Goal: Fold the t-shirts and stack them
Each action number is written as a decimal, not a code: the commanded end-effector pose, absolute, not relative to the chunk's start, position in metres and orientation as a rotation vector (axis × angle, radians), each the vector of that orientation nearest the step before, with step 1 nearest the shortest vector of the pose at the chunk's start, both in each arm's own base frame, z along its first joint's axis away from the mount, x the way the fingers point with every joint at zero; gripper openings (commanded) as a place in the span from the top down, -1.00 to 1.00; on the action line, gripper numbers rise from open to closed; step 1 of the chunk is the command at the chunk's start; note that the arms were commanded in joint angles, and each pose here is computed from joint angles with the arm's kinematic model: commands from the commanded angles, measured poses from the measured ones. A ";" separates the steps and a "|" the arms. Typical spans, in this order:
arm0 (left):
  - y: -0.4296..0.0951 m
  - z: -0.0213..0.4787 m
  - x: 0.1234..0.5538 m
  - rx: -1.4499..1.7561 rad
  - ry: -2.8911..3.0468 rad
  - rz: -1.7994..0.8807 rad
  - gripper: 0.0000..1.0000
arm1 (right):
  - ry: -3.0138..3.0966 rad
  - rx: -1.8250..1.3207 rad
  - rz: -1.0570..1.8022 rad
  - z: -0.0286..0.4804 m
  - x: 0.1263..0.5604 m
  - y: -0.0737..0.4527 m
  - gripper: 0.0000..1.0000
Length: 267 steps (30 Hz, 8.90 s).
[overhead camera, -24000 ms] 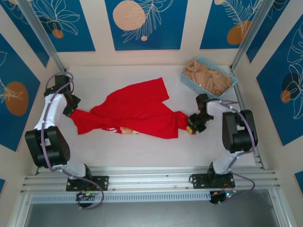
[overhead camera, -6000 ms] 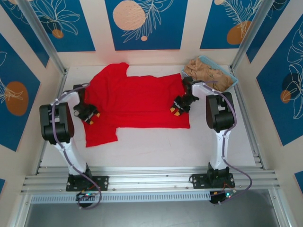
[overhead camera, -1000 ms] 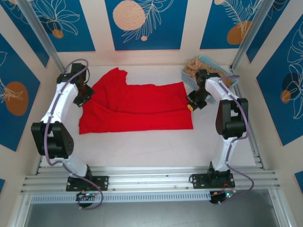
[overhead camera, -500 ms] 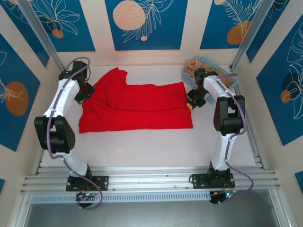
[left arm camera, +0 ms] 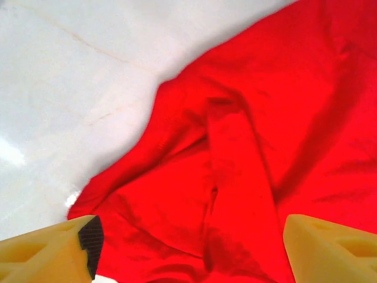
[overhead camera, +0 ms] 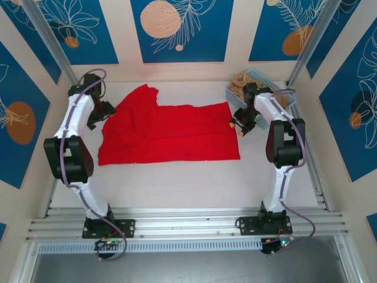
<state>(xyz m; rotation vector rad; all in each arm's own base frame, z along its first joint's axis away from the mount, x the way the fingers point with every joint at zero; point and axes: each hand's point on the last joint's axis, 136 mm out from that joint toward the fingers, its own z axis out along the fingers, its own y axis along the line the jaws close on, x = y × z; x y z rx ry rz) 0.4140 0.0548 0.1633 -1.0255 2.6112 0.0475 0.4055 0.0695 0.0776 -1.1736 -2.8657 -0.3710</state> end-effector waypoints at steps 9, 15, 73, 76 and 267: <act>0.065 0.091 0.258 -1.408 2.740 0.079 -0.33 | -2.766 -1.122 -0.590 0.078 0.297 0.089 -0.05; 0.071 0.064 0.248 -1.451 2.736 -0.031 -0.34 | -2.705 -1.098 -0.654 0.056 0.271 0.092 -0.06; 0.069 0.048 0.192 -1.555 2.761 0.151 1.00 | -2.545 -1.276 -0.051 0.028 0.188 0.035 1.00; 0.070 0.051 0.203 -1.519 2.752 0.121 0.71 | -2.539 -1.284 -0.064 0.027 0.188 0.036 0.90; -0.076 0.004 0.586 -0.618 2.801 -0.294 0.74 | -3.046 -0.873 -0.950 0.096 0.462 0.103 0.22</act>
